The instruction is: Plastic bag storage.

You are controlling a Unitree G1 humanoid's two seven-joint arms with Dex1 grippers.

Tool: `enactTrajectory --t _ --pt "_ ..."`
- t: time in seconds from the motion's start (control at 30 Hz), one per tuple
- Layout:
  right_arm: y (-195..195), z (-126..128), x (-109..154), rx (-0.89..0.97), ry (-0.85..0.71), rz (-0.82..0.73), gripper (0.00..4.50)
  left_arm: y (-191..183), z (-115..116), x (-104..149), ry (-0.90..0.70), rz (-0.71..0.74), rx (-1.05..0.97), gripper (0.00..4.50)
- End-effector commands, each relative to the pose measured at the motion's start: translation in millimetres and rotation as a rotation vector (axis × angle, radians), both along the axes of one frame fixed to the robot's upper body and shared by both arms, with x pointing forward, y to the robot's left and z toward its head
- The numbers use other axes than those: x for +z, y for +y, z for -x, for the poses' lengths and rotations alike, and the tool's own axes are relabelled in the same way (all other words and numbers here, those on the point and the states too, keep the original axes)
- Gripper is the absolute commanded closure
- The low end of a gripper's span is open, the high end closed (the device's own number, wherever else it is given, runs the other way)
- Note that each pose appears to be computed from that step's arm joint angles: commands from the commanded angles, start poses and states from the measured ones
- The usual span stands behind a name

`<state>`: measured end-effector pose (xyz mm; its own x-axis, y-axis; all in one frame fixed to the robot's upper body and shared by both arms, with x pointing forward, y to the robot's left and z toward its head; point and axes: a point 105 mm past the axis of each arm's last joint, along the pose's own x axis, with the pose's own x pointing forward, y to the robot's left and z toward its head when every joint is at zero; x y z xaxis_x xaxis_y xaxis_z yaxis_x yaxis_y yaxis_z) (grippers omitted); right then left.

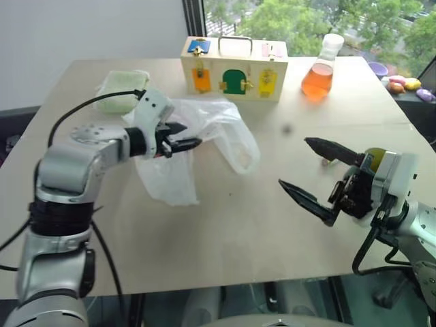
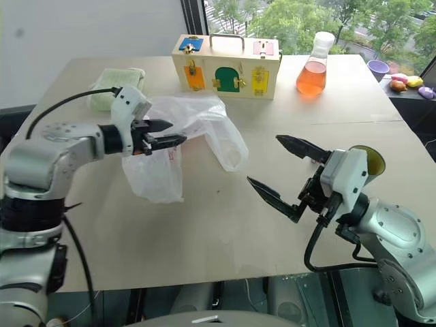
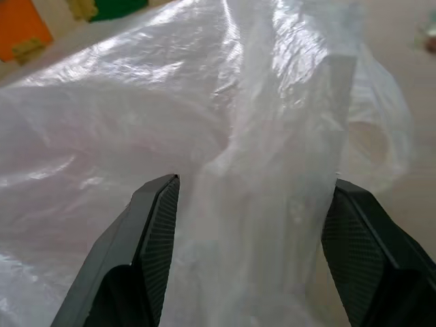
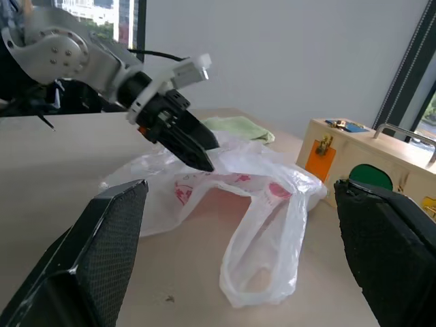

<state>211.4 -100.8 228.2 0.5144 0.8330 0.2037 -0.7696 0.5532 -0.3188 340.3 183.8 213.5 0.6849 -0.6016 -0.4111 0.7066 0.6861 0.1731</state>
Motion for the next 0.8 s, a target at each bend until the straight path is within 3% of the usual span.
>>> enactTrajectory --t 0.03,0.23,0.53,0.8 --pt "5 9 7 0.015 -0.058 -0.005 0.00 -7 -2 16 -0.024 0.036 -0.032 1.41" --pt "4 11 0 -0.012 -0.047 -0.003 0.00 7 -20 13 -0.053 -0.026 0.054 1.41" --pt "1 10 -2 -0.039 -0.051 0.002 0.00 -6 -38 4 -0.346 -0.235 0.121 1.41" --pt "1 8 -3 -0.043 -0.049 0.013 0.00 -25 -38 -30 -0.402 -0.353 0.128 1.41"
